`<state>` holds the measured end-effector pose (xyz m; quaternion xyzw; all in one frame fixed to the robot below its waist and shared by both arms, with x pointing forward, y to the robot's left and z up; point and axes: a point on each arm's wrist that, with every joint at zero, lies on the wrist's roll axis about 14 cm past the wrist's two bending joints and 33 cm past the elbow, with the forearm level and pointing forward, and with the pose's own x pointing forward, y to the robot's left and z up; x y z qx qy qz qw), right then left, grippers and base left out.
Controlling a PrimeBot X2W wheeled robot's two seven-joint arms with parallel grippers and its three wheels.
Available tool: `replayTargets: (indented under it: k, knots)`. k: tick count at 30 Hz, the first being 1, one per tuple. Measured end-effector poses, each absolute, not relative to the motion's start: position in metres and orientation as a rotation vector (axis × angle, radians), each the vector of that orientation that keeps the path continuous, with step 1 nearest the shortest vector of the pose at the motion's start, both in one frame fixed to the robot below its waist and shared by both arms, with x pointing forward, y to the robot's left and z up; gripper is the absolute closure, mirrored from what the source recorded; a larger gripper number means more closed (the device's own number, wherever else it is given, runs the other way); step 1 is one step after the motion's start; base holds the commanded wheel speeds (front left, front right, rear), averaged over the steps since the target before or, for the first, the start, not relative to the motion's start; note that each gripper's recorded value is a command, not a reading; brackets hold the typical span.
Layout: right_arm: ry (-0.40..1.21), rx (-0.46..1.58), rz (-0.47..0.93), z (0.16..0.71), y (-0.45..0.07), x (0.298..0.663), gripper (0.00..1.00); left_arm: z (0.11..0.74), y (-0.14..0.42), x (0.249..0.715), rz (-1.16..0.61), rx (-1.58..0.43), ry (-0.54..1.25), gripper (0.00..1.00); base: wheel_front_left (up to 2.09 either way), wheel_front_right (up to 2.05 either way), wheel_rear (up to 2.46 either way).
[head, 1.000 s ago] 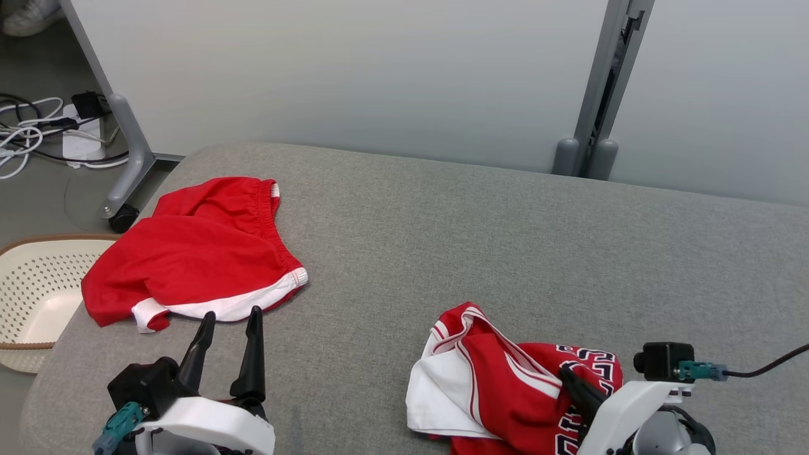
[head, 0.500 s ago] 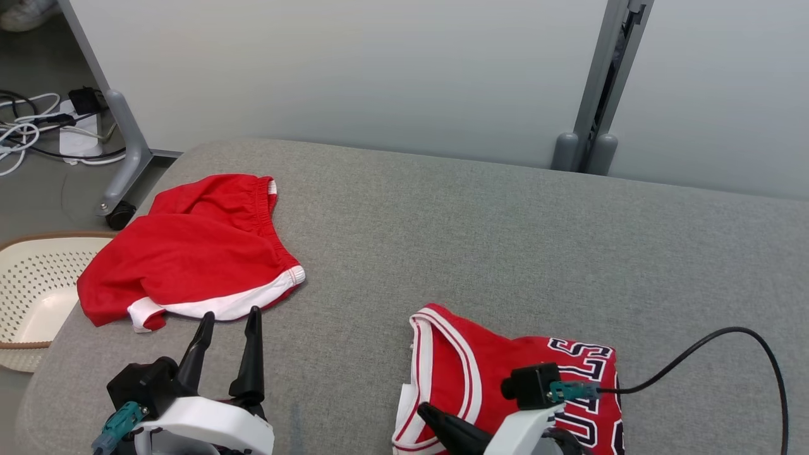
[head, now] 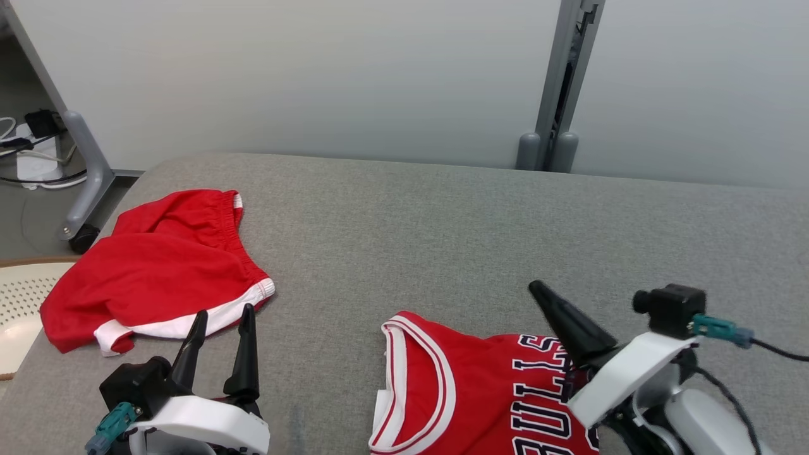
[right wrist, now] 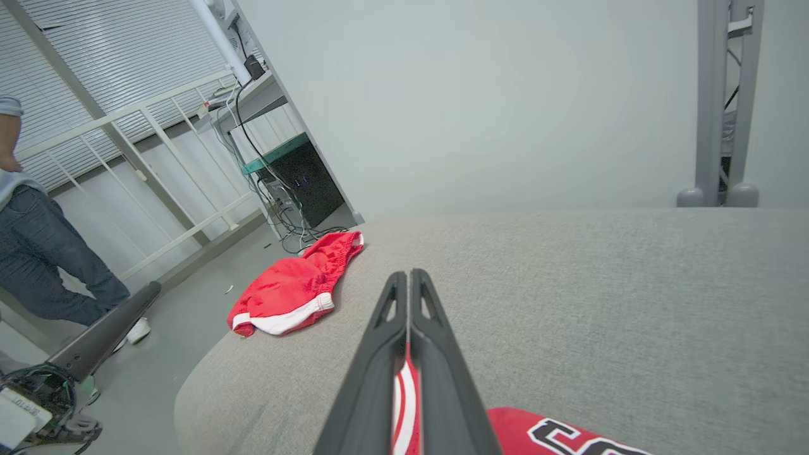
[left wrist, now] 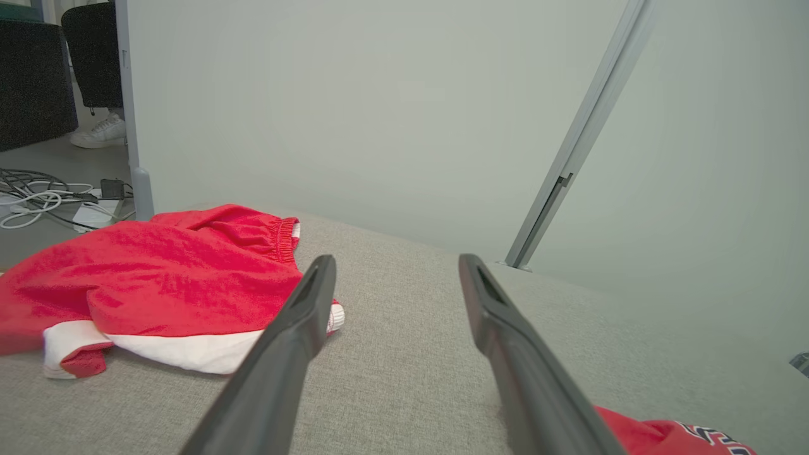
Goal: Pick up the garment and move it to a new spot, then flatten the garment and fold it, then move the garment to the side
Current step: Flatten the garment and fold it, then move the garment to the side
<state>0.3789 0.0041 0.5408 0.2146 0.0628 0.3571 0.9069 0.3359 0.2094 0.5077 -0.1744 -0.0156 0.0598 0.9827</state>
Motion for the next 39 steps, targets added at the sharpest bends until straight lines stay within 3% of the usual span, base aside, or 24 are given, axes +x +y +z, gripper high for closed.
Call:
replayTargets:
  k: [1,2,11,23,39]
  knots:
    - [0.101,0.426,0.712,0.546,-0.007,0.384,0.68,0.508,0.208,0.337,0.116,-0.351,-0.032,0.0,0.0,0.0,0.0]
    - [0.073,0.418,0.682,0.551,-0.019,0.389,0.0,0.509,0.206,0.338,0.11,-0.351,-0.034,0.0,0.0,0.0,0.0]
    - [-0.1,0.336,0.435,0.579,-0.11,0.397,0.0,0.513,0.194,0.346,0.07,-0.353,-0.039,0.0,0.0,0.0,0.0]
    - [-0.195,0.249,0.198,0.576,-0.176,0.37,0.0,0.527,0.197,0.36,0.06,-0.341,-0.081,0.0,0.0,0.0,0.0]
    - [-0.132,0.23,0.161,0.548,-0.18,0.361,0.0,0.521,0.184,0.356,0.041,-0.276,-0.084,0.0,0.0,0.0,0.0]
